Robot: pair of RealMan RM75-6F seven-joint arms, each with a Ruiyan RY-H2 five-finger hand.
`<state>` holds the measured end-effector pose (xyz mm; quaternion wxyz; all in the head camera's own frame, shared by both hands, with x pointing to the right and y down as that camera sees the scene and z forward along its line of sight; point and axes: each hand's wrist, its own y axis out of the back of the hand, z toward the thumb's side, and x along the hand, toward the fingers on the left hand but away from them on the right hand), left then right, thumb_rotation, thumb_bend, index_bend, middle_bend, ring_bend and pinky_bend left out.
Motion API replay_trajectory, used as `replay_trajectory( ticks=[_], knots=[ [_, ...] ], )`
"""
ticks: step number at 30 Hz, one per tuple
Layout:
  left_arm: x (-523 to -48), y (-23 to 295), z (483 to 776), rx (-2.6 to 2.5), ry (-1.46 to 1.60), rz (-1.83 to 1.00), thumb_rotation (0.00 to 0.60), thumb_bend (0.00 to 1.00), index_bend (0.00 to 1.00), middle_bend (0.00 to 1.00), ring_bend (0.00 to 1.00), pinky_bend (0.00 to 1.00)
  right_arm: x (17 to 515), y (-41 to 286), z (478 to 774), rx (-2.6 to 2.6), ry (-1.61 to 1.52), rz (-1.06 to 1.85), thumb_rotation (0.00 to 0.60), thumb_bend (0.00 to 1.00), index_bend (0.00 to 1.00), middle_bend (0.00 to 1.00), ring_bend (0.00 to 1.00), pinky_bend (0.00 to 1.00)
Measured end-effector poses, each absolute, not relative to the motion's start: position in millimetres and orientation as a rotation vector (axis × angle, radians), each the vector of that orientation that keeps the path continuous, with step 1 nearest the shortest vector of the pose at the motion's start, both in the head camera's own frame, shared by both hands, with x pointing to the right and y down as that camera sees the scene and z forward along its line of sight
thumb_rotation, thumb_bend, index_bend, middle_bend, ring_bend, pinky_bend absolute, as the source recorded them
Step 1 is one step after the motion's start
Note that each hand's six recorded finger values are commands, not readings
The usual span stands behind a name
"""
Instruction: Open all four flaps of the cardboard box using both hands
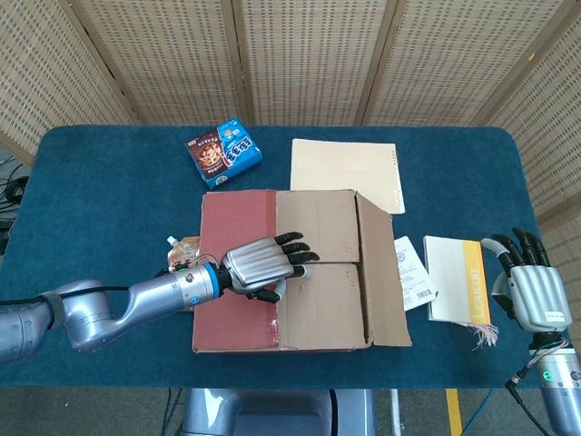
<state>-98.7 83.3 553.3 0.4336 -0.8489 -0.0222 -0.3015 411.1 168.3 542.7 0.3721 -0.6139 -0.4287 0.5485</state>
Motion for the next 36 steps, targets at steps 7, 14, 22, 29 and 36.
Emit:
replay_trajectory(
  ticks=[7, 14, 22, 29, 36],
  knots=[
    [-100, 83, 562, -2.108, -0.084, -0.800, 0.085, 1.00, 0.28, 0.14, 0.12, 0.00, 415, 170, 542, -1.567, -1.108, 1.413, 0.600, 0.96, 0.20, 0.18, 0.00, 0.05],
    [-104, 83, 567, -2.090, -0.122, -0.852, 0.086, 1.00, 0.33, 0.20, 0.17, 0.01, 415, 170, 542, -1.565, -1.108, 1.414, 0.600, 0.96, 0.20, 0.18, 0.00, 0.05],
    [-112, 79, 560, -2.065, -0.125, -0.890, 0.085, 1.00, 0.40, 0.33, 0.28, 0.13, 416, 170, 539, -1.556, -1.118, 1.411, 0.600, 0.96, 0.20, 0.18, 0.00, 0.05],
    [-123, 71, 545, -2.040, -0.081, -0.904, 0.086, 1.00, 0.41, 0.36, 0.30, 0.17, 414, 168, 539, -1.555, -1.115, 1.406, 0.600, 0.96, 0.20, 0.18, 0.00, 0.05],
    [-135, 62, 525, -2.017, -0.012, -0.904, 0.084, 1.00, 0.42, 0.36, 0.30, 0.18, 410, 164, 540, -1.556, -1.110, 1.396, 0.600, 0.96, 0.20, 0.18, 0.00, 0.05]
  ],
)
